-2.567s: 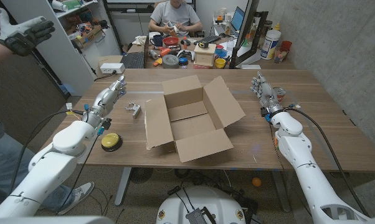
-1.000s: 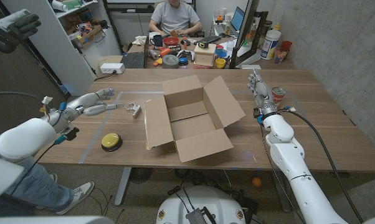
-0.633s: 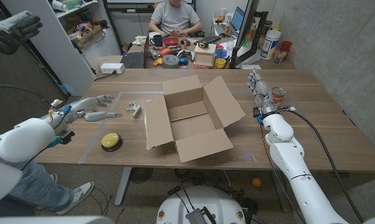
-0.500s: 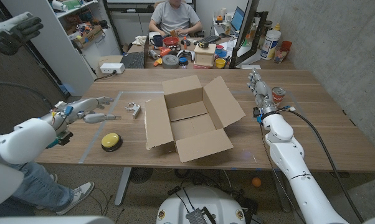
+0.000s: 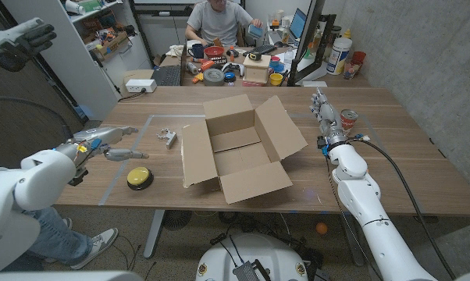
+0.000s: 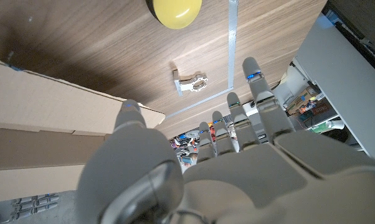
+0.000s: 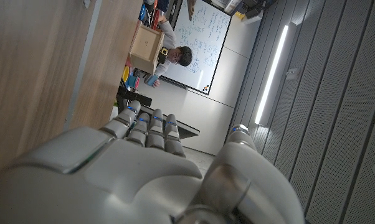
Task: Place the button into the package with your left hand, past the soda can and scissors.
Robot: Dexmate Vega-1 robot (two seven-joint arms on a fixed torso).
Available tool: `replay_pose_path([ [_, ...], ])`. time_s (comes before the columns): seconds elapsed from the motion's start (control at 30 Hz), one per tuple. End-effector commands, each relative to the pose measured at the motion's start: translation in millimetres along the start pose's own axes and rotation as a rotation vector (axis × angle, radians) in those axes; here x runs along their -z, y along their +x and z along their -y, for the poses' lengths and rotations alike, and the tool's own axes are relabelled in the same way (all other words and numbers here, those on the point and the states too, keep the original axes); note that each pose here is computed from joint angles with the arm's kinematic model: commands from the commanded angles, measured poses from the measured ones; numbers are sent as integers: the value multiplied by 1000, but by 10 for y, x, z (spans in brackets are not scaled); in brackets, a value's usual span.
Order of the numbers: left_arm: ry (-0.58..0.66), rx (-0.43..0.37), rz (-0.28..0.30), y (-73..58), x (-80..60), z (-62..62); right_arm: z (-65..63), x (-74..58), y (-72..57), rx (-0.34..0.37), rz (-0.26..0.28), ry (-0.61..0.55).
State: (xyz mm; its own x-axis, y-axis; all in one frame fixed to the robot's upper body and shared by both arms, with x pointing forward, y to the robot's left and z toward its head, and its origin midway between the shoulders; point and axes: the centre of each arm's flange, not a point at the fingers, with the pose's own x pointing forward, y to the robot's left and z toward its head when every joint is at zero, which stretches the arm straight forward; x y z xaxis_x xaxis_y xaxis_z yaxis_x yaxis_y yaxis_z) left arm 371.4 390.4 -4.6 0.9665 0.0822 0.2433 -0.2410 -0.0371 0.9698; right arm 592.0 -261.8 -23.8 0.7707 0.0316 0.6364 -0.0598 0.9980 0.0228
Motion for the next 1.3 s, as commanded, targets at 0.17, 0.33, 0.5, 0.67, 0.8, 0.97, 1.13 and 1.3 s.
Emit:
replay_pose_path([
  [0.17,73,4,-86,-21,6,186,19,116,-16,-2,-24,7],
  [0.33,44,26,-116,-4,88,286,35,132,-23,1,-28,6],
  [0.5,34,46,-130,13,123,385,52,114,-26,4,-24,5],
  [0.67,10,48,-125,30,117,476,48,111,-27,1,-21,6],
  [0.8,-11,61,-120,55,120,531,42,130,-35,-1,-26,7],
  [0.97,-39,75,-121,97,128,614,43,155,-52,2,-28,10],
  [1.13,-60,107,-118,154,119,743,59,163,-64,6,-28,11],
  [1.3,-80,131,-116,203,105,864,71,170,-81,7,-29,11],
])
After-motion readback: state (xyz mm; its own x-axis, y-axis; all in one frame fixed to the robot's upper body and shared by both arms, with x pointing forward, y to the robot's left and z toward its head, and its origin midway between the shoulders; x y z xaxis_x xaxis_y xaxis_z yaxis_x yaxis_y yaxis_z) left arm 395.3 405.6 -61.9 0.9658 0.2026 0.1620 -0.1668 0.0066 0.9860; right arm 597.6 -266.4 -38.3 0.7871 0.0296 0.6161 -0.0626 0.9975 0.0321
